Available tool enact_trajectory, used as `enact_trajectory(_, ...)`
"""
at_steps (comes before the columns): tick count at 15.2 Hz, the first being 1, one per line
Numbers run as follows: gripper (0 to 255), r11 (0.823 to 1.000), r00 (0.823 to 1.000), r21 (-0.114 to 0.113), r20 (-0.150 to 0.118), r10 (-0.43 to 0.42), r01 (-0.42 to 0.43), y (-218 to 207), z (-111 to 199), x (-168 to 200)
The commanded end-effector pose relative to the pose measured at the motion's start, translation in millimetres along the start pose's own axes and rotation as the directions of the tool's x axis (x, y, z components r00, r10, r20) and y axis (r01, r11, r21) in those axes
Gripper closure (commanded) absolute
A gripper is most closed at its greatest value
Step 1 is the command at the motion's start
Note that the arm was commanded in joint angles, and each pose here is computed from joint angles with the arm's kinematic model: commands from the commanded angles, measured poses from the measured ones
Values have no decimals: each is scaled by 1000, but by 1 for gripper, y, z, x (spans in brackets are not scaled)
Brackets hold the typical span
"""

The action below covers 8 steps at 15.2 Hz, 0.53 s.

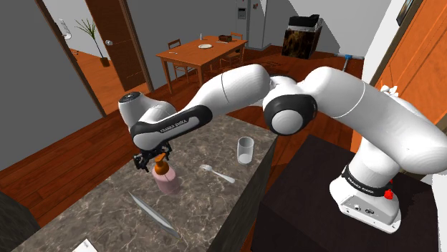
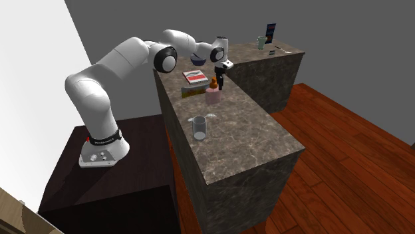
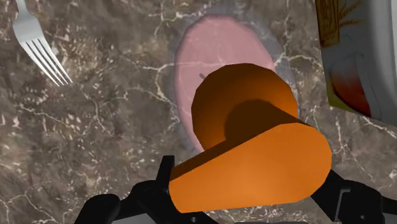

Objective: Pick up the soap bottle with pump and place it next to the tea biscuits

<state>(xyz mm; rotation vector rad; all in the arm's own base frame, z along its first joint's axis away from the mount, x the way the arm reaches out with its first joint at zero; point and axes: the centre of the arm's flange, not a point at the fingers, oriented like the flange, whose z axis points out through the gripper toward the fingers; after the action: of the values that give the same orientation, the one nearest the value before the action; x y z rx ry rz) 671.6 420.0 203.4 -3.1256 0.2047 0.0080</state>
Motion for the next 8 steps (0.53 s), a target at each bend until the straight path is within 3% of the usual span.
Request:
enact_trajectory(1,0,1000,1000,0,0,0,0,-1,-24,0)
enact_trajectory(8,0,1000,1000,0,0,0,0,-1,-34,0)
